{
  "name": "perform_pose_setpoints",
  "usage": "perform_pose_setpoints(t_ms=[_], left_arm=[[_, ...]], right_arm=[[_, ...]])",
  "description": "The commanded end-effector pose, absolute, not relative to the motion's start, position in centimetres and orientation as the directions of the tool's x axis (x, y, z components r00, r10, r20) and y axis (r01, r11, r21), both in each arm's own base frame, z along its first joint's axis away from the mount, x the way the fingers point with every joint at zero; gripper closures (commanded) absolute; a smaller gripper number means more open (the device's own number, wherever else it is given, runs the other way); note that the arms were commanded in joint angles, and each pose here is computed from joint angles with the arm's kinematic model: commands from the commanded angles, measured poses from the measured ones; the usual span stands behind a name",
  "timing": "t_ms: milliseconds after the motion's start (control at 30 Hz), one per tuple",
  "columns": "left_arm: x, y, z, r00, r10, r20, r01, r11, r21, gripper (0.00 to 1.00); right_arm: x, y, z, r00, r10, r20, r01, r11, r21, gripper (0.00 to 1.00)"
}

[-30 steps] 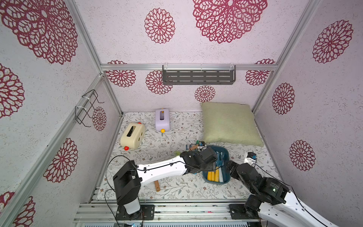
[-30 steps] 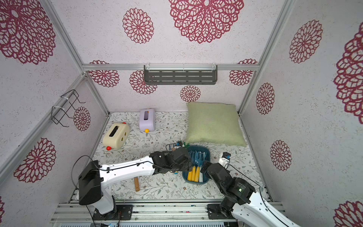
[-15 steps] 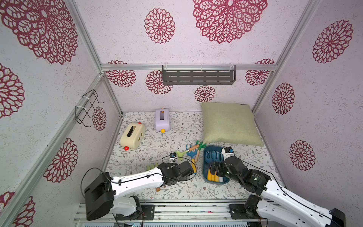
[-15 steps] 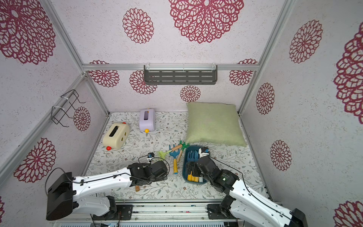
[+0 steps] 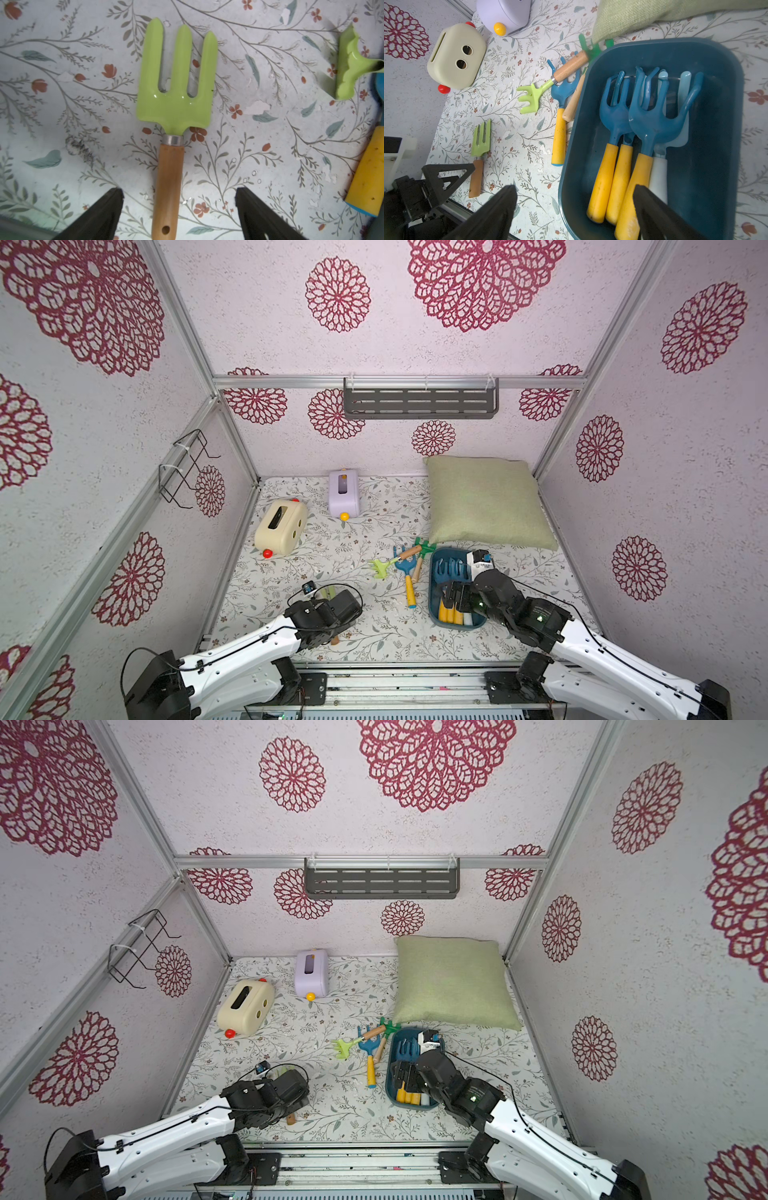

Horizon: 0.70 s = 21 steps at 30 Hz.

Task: Put the rake into the storage box
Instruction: Pick up the rake at the center of the board.

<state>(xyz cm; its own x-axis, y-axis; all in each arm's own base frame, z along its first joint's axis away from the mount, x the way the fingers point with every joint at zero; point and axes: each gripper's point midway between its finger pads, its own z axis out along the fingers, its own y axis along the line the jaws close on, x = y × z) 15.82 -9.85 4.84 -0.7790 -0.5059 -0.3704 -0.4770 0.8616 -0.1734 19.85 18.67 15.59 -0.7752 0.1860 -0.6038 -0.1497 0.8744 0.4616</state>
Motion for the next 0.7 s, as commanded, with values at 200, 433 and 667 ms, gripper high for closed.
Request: perform_pose_setpoints(t_ms=[200, 433, 667], left_arm=[[16.2, -8.4, 3.0, -0.773, -0.534, -0.343, -0.526, 0.841, -0.123, 0.28], [17.0, -9.0, 1.6, -0.798, -0.512, -0.317, -0.513, 0.854, -0.087, 0.41], [17.4, -9.5, 0.2, -0.824, -0.489, -0.286, -0.498, 0.866, -0.047, 0.43]], right_arm=[[19.8, 18.2, 16.3, -0.755, 0.208, -0.621, -0.149, 0.869, 0.472, 0.06], [19.5, 17.7, 16.3, -0.751, 0.224, -0.621, -0.137, 0.868, 0.478, 0.06], [19.4, 17.3, 16.2, -0.748, 0.232, -0.622, -0.131, 0.867, 0.481, 0.06]])
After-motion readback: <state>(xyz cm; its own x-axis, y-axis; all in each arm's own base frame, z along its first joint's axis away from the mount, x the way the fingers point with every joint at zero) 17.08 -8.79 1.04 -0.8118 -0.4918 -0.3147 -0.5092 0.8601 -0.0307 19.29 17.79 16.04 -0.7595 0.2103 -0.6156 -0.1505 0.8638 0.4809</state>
